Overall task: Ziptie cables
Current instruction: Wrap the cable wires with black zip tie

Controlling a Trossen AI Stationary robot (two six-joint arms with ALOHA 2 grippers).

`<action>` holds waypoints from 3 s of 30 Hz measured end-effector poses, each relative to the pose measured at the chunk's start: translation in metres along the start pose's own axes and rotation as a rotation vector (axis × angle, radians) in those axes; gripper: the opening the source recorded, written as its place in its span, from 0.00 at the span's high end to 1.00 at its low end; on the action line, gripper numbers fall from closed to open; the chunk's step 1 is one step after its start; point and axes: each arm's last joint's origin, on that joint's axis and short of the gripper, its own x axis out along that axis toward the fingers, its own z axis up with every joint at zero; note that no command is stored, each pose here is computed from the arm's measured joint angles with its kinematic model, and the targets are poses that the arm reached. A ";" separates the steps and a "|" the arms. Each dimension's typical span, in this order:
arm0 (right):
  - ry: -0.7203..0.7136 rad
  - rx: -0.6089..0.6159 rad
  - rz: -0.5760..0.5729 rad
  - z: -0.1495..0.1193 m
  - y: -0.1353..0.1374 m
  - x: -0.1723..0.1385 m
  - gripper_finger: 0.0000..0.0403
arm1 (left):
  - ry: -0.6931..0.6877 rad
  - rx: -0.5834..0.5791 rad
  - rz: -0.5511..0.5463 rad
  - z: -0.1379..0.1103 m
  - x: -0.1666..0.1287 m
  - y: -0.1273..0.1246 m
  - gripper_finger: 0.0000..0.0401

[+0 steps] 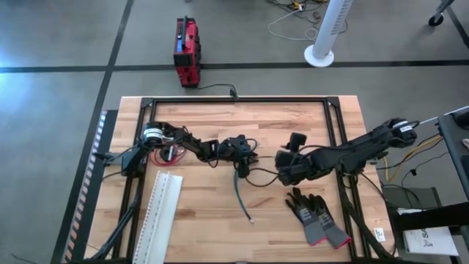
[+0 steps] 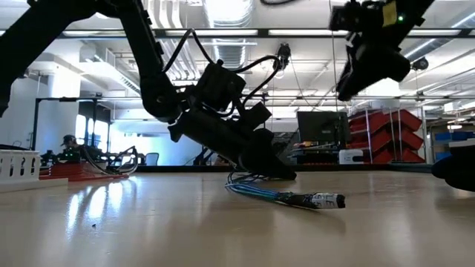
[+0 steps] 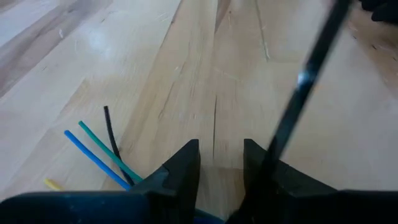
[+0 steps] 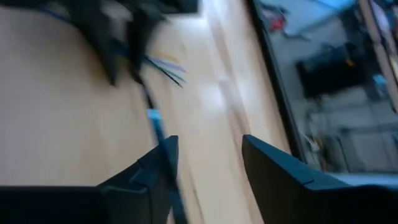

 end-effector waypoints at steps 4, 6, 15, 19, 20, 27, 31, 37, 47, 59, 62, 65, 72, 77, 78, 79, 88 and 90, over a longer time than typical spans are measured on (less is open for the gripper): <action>-0.080 -0.026 0.133 0.007 0.010 0.003 0.70 | 0.000 0.000 0.000 0.000 0.000 0.000 0.76; -0.091 -0.038 0.211 0.006 0.016 0.006 0.77 | 0.000 0.000 0.000 0.000 0.000 0.000 0.76; -0.010 -0.050 0.376 -0.004 0.034 0.021 0.97 | 0.002 -0.001 0.000 -0.001 0.000 0.000 0.76; 0.020 -0.037 0.462 -0.006 0.038 0.022 0.92 | 0.001 -0.001 0.000 0.000 0.000 0.000 0.76; 0.025 -0.028 0.477 -0.006 0.039 0.022 0.91 | 0.001 -0.001 0.000 0.000 0.000 0.000 0.76; -0.005 0.001 0.609 -0.002 0.046 0.016 0.91 | 0.001 -0.001 0.001 0.000 0.000 0.000 0.76; -0.034 0.040 0.671 0.002 0.052 0.011 0.84 | 0.001 -0.001 0.001 0.000 0.000 0.000 0.76; -0.008 0.083 0.680 -0.001 0.053 0.011 0.66 | 0.001 -0.004 0.001 0.000 0.000 0.000 0.76; -0.015 0.047 0.408 -0.007 0.045 0.016 0.34 | 0.001 -0.005 0.001 0.000 0.000 0.000 0.76; -0.023 0.030 0.261 -0.009 0.037 0.025 0.01 | 0.001 -0.005 0.001 0.000 0.000 0.000 0.76; -0.025 -0.022 0.252 -0.009 0.035 0.027 0.02 | 0.001 -0.005 0.001 0.000 0.000 0.000 0.76; -0.045 -0.035 0.133 -0.009 0.031 0.029 0.03 | 0.001 -0.005 0.001 0.000 0.000 0.000 0.76; 0.014 -0.164 -0.165 -0.021 0.014 0.026 0.03 | 0.001 -0.017 0.001 0.000 0.000 0.000 0.76; 0.122 -0.128 -0.293 -0.039 0.000 0.023 0.03 | 0.004 -0.022 0.001 -0.001 0.000 0.000 0.76; 0.147 -0.102 -0.298 -0.044 -0.002 0.023 0.03 | 0.004 -0.023 0.001 -0.001 0.000 0.000 0.76; 0.167 -0.075 -0.294 -0.047 -0.002 0.024 0.03 | 0.005 -0.023 0.001 -0.002 -0.001 0.000 0.76; 0.167 0.085 0.182 -0.063 0.033 0.046 0.03 | 0.004 -0.024 0.001 -0.002 -0.001 0.000 0.76; 0.098 0.119 0.323 -0.057 0.041 0.049 0.03 | 0.000 -0.023 0.001 -0.001 -0.001 0.000 0.76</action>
